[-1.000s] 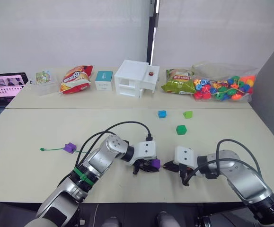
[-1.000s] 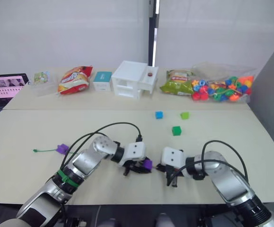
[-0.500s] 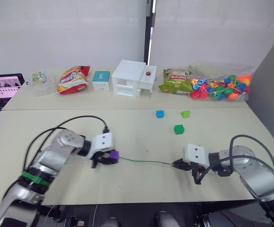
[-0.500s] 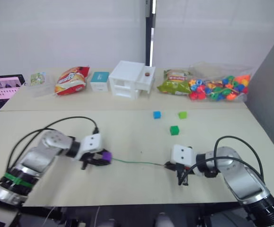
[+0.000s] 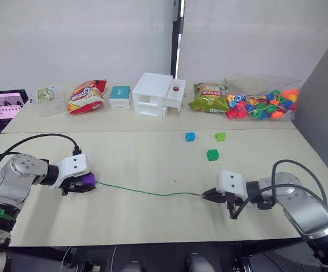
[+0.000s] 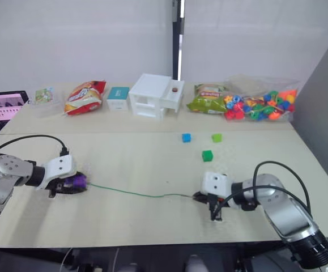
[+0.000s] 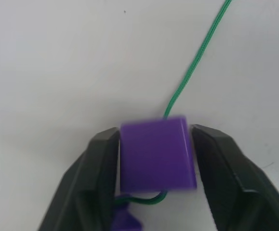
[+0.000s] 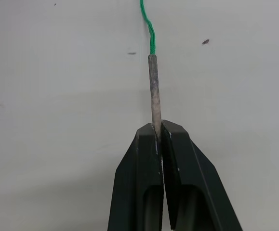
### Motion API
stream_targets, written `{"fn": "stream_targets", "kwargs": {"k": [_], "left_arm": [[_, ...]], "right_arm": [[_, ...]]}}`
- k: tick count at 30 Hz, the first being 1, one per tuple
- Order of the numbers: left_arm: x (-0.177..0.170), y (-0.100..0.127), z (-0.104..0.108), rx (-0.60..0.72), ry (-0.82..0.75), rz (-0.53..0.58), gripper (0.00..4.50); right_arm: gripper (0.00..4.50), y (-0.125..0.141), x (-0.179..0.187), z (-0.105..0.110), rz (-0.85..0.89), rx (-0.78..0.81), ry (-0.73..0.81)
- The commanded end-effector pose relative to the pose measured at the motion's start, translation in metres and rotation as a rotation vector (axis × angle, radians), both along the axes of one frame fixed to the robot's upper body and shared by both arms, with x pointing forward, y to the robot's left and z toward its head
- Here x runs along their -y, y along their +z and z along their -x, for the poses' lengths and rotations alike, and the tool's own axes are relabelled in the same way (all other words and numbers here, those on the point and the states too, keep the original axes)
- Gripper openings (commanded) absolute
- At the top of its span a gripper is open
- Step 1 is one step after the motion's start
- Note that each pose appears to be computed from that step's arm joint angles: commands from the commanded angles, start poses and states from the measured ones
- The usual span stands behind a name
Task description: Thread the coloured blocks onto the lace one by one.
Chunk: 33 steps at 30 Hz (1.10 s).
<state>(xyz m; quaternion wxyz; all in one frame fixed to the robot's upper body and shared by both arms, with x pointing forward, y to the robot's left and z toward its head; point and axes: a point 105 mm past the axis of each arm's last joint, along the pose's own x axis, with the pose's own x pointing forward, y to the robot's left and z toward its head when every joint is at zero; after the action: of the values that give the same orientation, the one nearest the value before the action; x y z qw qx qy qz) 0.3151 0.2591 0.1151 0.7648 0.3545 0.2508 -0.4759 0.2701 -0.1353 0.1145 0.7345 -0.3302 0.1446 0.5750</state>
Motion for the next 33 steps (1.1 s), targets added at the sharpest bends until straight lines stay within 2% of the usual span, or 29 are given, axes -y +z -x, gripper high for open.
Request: {"fn": "stream_targets", "kwargs": {"k": [1,2,6,8,10,13,15,24,33], "left_arm": [[0.018,0.020,0.002,0.027,-0.061,0.032,3.94],[0.024,0.025,0.003,0.029,-0.078,0.052,4.22],[0.080,0.053,0.002,0.053,-0.185,0.236,4.22],[0.120,0.050,0.013,0.019,-0.288,0.300,4.22],[0.142,0.047,0.019,0.003,-0.332,0.334,4.22],[0.181,0.030,0.021,0.011,-0.390,0.351,4.22],[0.195,0.021,0.021,0.017,-0.414,0.350,4.22],[0.217,0.000,0.012,0.034,-0.422,0.307,4.22],[0.220,-0.001,0.012,0.023,-0.421,0.325,1.42]], "right_arm": [[0.00,0.007,-0.008,-0.001,-0.005,0.024,0.021],[0.00,0.007,-0.009,-0.001,-0.003,0.026,0.024],[0.00,0.009,-0.022,-0.008,0.009,0.031,0.034],[0.00,0.008,-0.029,-0.010,0.015,0.024,0.042],[0.00,0.008,-0.034,-0.012,0.019,0.023,0.047],[0.00,0.009,-0.043,-0.016,0.033,0.031,0.057],[0.00,0.011,-0.047,-0.017,0.038,0.035,0.059],[0.00,0.012,-0.051,-0.015,0.053,0.032,0.055],[0.00,0.013,-0.052,-0.013,0.045,0.025,0.048]]}}
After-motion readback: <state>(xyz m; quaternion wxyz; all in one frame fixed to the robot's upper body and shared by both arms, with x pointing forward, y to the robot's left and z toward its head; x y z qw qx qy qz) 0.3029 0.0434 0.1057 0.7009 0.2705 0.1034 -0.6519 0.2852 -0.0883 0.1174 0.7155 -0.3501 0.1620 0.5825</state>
